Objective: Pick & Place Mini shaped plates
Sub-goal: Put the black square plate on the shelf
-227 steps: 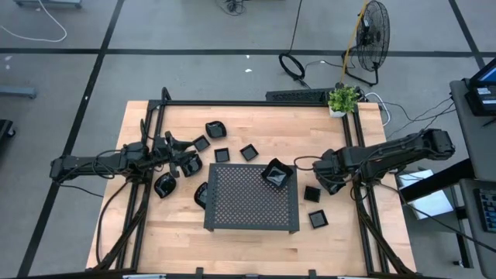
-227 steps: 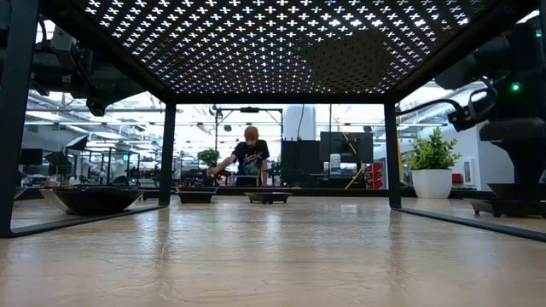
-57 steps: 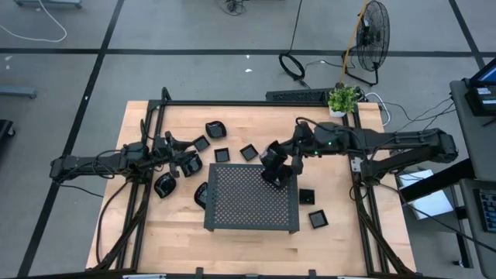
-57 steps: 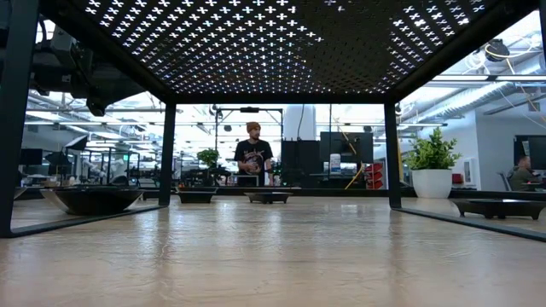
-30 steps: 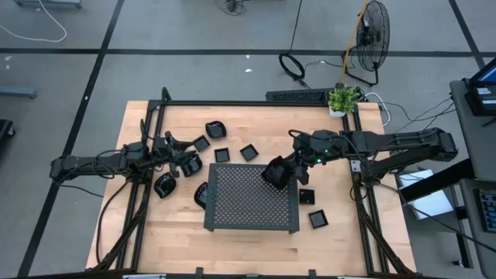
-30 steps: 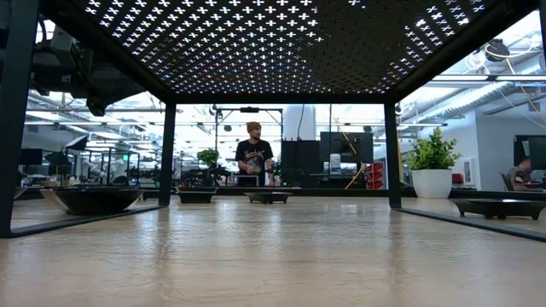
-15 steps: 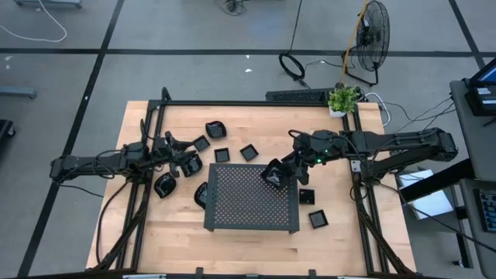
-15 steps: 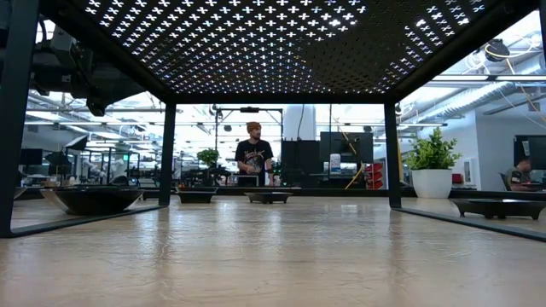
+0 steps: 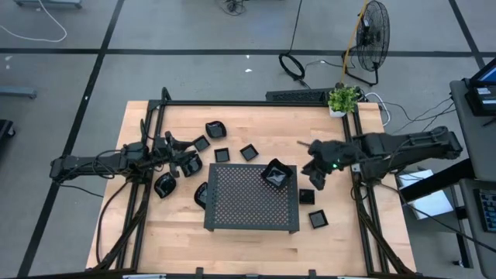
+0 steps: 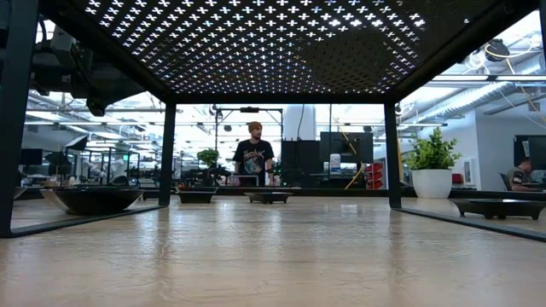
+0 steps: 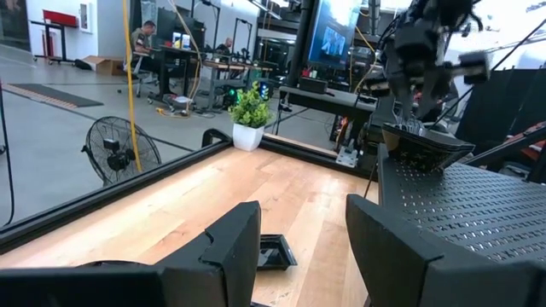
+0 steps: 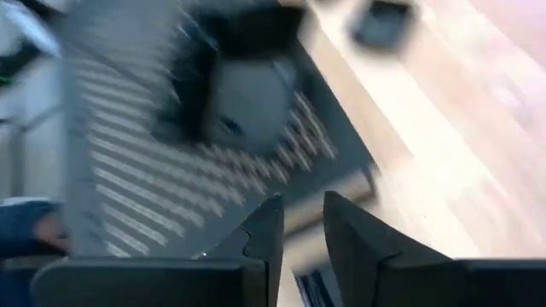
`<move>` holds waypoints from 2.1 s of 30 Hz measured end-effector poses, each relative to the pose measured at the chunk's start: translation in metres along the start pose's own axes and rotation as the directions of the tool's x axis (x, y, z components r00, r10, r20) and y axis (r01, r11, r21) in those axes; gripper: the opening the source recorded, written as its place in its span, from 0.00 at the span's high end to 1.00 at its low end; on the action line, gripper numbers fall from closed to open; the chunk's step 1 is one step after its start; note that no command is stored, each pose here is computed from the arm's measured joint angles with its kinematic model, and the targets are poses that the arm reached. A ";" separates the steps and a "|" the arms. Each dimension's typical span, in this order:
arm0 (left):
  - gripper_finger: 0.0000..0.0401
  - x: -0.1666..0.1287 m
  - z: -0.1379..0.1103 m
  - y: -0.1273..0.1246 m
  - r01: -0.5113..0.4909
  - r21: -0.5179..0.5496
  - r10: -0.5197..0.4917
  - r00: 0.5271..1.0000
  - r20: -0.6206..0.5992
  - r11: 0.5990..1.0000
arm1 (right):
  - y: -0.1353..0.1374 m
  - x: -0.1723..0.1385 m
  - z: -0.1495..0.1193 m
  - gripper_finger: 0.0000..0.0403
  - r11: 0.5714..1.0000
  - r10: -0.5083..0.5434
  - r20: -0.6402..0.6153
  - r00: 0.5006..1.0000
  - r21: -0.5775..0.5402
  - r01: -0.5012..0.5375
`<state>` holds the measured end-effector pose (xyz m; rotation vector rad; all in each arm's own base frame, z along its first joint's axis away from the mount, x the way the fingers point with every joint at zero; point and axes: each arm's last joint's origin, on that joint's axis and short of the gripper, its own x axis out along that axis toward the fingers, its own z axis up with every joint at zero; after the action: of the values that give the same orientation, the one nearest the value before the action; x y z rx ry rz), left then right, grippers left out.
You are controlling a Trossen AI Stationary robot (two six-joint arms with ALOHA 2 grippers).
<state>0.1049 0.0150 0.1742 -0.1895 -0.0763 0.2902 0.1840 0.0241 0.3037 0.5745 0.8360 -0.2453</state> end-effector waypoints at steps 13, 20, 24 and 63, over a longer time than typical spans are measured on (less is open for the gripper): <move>0.56 0.000 0.000 0.000 0.000 0.000 0.000 1.000 0.000 1.000 | -0.016 0.042 -0.073 0.81 0.941 -0.218 -0.153 0.964 0.230 0.249; 0.56 0.000 0.000 0.000 0.000 0.000 0.000 1.000 0.000 1.000 | -0.037 0.075 -0.106 0.81 0.912 -0.177 -0.203 0.963 0.333 0.237; 0.56 0.000 0.000 0.000 0.000 0.000 0.000 1.000 0.000 1.000 | -0.042 0.087 -0.116 0.81 0.918 -0.092 -0.200 0.975 0.363 0.161; 0.56 0.000 0.000 0.000 0.000 0.000 0.000 1.000 -0.001 1.000 | -0.053 0.111 -0.133 0.98 0.936 -0.058 -0.208 0.976 0.329 0.126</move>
<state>0.1049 0.0149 0.1741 -0.1893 -0.0757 0.2900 0.1505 0.0580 0.1289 0.8963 1.0208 -0.4304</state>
